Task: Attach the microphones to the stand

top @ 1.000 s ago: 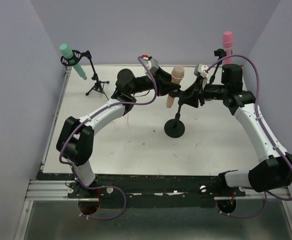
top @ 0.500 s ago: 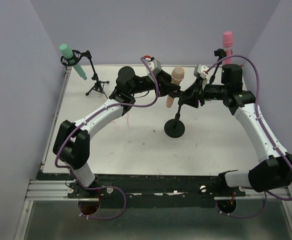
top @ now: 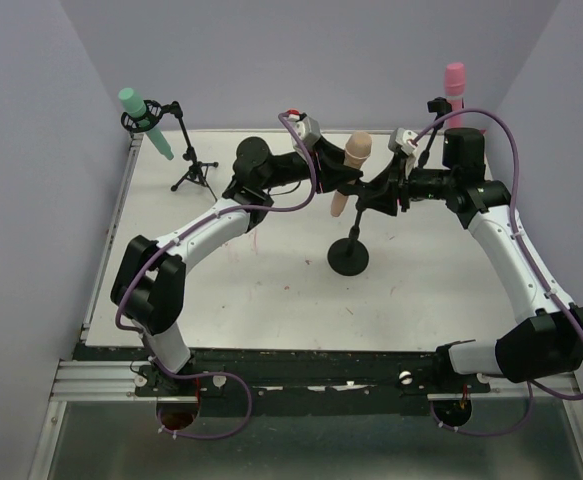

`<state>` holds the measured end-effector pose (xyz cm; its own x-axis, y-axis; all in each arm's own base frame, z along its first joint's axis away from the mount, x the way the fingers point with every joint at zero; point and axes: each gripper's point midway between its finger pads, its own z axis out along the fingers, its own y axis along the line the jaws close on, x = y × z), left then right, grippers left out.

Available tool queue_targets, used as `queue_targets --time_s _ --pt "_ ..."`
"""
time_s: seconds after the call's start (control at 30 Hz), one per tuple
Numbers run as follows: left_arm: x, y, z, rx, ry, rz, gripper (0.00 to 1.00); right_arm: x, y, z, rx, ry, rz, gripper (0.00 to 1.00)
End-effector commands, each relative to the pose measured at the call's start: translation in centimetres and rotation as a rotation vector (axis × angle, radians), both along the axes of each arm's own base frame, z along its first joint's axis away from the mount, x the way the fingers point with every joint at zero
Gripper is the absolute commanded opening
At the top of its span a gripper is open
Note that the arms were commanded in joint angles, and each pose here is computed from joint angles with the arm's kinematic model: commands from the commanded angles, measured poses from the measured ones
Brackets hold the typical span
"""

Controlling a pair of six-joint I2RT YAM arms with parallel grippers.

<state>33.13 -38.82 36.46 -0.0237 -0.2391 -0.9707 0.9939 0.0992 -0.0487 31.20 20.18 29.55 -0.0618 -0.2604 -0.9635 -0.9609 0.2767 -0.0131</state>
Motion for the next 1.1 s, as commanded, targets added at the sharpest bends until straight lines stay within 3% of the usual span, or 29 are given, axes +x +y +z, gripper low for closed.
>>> queue_targets --time_s 0.0,0.23,0.43,0.47,0.53,0.83,1.07 --pt "-1.8 -0.9 -1.6 0.028 0.063 -0.059 0.00 -0.6 0.2 -0.4 0.006 0.044 0.006 0.51" --pt "-0.1 0.1 -1.1 0.038 0.123 0.055 0.42 -0.9 -0.1 0.4 0.024 0.040 0.004 0.87" --pt "0.0 1.4 0.7 0.021 0.082 0.107 0.67 -1.1 -1.0 1.2 0.037 0.020 -0.014 0.98" --pt "-0.1 1.7 1.1 0.014 0.069 0.116 0.74 -1.2 -1.3 1.4 0.044 0.016 -0.017 0.99" --pt "-0.2 2.8 1.8 0.004 0.051 0.146 0.98 -1.3 -2.4 1.8 0.065 0.007 -0.028 0.99" --pt "-1.3 8.3 2.3 -0.028 0.040 0.282 0.98 -4.4 -3.8 0.1 0.103 -0.066 0.064 1.00" --pt "-2.7 12.6 -2.4 -0.044 0.277 0.307 0.98 -3.9 -3.8 -5.3 0.085 -0.118 0.097 1.00"
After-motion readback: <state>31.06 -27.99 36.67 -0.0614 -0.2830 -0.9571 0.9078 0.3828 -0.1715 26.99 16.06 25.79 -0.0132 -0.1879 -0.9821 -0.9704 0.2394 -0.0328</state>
